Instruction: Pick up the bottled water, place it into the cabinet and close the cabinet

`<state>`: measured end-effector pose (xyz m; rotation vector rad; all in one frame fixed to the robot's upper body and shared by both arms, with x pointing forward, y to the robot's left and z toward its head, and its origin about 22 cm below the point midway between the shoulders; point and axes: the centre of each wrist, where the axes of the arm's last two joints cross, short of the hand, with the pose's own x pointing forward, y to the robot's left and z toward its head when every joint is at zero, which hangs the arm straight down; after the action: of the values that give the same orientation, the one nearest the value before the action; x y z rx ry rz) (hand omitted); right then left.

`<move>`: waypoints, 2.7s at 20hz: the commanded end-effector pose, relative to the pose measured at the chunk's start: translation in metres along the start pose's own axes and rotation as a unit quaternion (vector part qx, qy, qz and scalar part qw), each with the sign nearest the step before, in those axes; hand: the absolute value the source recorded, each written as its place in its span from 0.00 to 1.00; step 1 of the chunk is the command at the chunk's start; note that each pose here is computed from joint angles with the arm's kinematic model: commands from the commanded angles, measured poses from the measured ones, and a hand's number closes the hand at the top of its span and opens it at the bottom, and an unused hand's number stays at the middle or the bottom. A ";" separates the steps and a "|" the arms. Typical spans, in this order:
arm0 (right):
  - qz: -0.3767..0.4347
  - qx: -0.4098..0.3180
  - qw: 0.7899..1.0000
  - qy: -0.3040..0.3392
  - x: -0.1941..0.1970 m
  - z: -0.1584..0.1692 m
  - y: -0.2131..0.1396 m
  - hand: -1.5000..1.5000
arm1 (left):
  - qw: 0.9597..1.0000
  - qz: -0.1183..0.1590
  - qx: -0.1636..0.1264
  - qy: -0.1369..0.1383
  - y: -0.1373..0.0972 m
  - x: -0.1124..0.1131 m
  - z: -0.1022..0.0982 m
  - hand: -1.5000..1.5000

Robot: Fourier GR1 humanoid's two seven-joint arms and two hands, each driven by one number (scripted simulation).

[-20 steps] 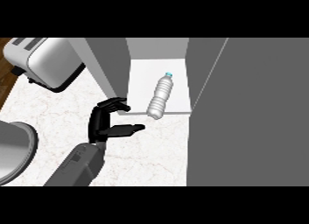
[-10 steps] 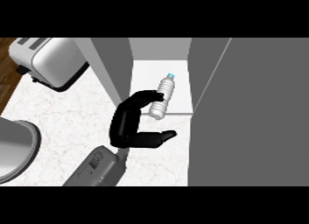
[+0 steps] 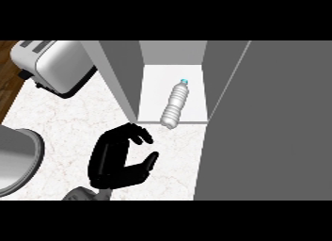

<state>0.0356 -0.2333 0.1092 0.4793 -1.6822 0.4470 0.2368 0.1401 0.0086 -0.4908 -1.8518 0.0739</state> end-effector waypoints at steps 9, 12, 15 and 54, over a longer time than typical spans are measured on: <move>0.051 0.135 0.989 -0.025 0.047 -0.013 0.022 1.00 | 0.998 0.007 0.059 -0.025 0.061 0.052 0.054 0.00; 0.030 0.190 0.981 -0.015 0.045 -0.016 0.027 1.00 | 0.997 0.020 0.072 -0.020 0.066 0.069 0.064 0.00; 0.039 0.201 0.978 -0.035 0.048 -0.022 0.029 1.00 | 0.997 0.022 0.074 -0.021 0.075 0.076 0.080 0.00; 0.085 0.320 0.943 -0.034 0.026 -0.070 0.023 1.00 | 1.000 0.024 -0.005 0.000 0.137 0.138 0.093 0.00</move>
<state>0.0805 -0.1946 0.1318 0.7574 -1.6319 0.9776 0.1564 0.3308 0.0607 -0.5321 -1.8548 0.0998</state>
